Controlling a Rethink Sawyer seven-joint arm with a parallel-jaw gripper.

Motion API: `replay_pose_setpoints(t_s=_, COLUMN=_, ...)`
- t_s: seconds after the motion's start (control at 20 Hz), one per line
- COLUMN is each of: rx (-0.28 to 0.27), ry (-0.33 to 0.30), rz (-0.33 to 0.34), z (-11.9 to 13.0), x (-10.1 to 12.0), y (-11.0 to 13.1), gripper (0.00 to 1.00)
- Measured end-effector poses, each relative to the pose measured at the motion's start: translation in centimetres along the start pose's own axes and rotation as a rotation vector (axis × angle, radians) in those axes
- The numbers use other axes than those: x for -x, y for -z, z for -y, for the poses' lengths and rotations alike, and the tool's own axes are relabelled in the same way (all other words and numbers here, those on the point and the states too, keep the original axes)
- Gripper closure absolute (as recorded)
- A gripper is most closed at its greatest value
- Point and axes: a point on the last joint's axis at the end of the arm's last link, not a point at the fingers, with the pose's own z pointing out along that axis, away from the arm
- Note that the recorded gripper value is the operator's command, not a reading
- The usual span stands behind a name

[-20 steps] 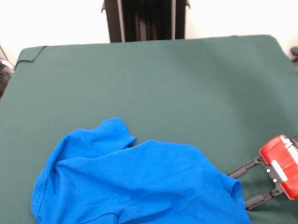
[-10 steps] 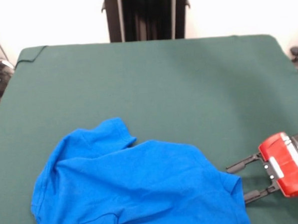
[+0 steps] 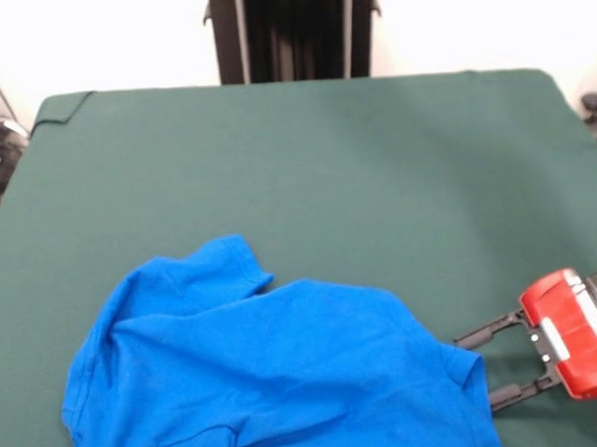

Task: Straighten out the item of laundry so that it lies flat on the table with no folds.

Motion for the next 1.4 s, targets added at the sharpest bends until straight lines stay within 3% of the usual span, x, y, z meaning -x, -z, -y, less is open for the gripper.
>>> replay_pose_setpoints(t_s=0.95, rx=-0.008, ry=-0.055, rz=-0.038, z=-0.61, x=0.18, y=0.62, gripper=0.0)
replay_pose_setpoints(t_s=1.4, rx=-0.002, ry=-0.052, rz=-0.005, z=-0.69, x=-0.23, y=0.66, gripper=0.0)
